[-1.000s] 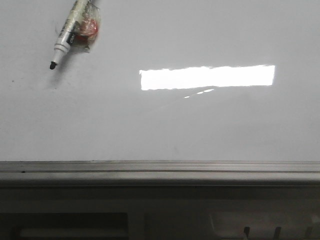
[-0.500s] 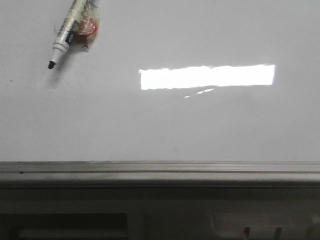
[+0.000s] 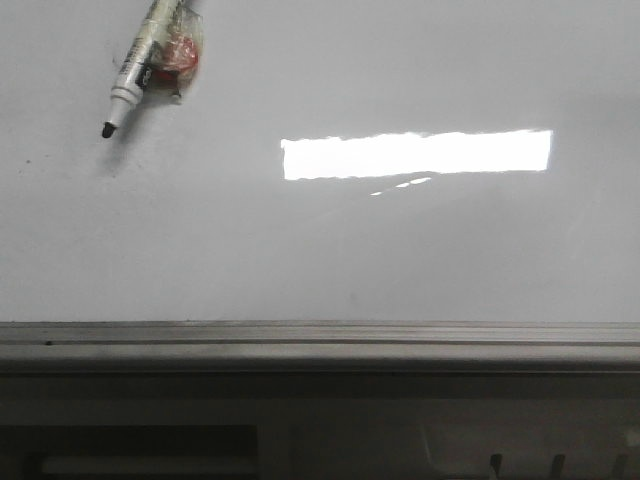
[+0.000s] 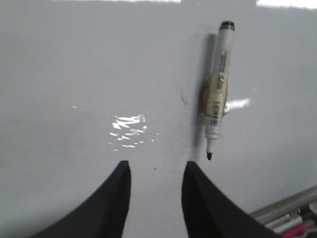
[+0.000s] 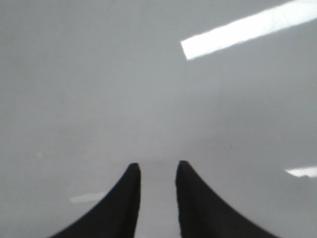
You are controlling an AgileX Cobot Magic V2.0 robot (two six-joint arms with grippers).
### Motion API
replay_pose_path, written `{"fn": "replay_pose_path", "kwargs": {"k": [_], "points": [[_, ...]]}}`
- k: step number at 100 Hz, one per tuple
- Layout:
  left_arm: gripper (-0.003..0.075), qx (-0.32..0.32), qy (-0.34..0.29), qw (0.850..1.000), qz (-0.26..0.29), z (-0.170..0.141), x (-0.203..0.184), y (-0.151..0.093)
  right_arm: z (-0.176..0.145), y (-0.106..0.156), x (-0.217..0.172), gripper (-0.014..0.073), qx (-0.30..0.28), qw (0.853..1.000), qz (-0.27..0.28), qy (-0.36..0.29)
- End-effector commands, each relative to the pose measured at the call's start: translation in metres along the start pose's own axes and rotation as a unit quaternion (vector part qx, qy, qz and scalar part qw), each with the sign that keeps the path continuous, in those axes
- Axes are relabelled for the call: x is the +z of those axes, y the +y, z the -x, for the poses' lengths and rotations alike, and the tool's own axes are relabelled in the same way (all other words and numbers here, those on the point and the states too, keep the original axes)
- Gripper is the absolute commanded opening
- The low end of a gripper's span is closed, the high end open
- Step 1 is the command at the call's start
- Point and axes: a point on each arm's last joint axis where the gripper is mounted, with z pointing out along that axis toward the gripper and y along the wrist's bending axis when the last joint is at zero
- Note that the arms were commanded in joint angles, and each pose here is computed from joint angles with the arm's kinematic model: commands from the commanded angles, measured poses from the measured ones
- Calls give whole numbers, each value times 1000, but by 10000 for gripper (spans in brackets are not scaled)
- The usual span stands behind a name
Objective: Write number 3 on whiteboard
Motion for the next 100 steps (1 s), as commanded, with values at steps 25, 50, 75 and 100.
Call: {"fn": "replay_pose_path", "kwargs": {"k": [25,50,75,100], "points": [[311,42,57,995,-70,43,61,-9,26,7,15,386,-12,1000,-8,12],[311,51,69,995,-47,43,103,-24,25,7,15,386,-12,1000,-9,14],[299,38,98,994,-36,32,133,-21,25,7,15,386,-12,1000,-9,16],[-21,46,110,992,-30,28,142,-18,28,8,14,386,-14,1000,-6,14]]}}
